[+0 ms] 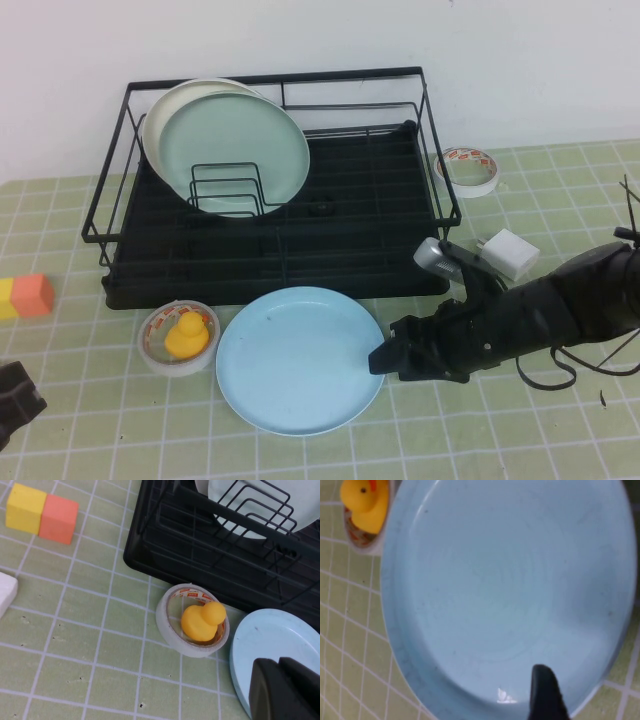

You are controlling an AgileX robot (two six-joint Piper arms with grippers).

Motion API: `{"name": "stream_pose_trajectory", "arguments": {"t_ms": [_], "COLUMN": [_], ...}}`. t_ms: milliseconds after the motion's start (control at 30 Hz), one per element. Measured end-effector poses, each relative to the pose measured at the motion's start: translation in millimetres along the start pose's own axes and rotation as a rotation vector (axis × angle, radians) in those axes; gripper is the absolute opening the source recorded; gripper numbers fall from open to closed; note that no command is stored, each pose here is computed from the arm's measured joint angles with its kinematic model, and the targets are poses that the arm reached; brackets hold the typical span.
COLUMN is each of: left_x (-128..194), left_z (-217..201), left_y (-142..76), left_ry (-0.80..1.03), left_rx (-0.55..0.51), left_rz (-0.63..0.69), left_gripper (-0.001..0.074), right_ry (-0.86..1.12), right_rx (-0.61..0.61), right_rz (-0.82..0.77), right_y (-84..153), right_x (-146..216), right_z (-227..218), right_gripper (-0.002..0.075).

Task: Place plate on rack
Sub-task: Pick up the plate from the table

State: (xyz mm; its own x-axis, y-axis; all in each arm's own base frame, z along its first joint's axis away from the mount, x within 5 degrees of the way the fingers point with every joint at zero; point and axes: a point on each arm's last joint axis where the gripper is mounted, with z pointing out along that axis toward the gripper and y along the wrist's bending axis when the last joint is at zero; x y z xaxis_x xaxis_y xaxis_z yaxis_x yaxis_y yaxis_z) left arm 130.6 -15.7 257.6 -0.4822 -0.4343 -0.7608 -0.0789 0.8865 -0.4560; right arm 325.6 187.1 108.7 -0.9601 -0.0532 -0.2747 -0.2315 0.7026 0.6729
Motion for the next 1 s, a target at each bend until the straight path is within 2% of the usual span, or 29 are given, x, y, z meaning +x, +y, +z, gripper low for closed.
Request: {"name": "stream_pose_trajectory", "arguments": {"t_ms": [233, 633, 1000], "left_x": [0.0, 0.0, 0.3], "left_z": [0.0, 0.0, 0.0], "left_y": [0.0, 0.0, -1.4], "left_ry": [0.000, 0.000, 0.004], "left_rx": [0.000, 0.000, 0.015], "left_rz": [0.000, 0.000, -0.044], "left_gripper": [-0.0002, -0.0002, -0.0002], "right_ry": [-0.006, -0.013, -0.034], "right_rx": [-0.011, -0.081, -0.091], "right_rz": [0.026, 0.080, 0.135], "right_y": [-5.5, -12.0, -16.1], "right_x": [-0.9, -0.7, -1.3], "right_z": [8.2, 22.0, 26.9], "right_gripper": [0.0382, 0.0288, 0.0036]}}
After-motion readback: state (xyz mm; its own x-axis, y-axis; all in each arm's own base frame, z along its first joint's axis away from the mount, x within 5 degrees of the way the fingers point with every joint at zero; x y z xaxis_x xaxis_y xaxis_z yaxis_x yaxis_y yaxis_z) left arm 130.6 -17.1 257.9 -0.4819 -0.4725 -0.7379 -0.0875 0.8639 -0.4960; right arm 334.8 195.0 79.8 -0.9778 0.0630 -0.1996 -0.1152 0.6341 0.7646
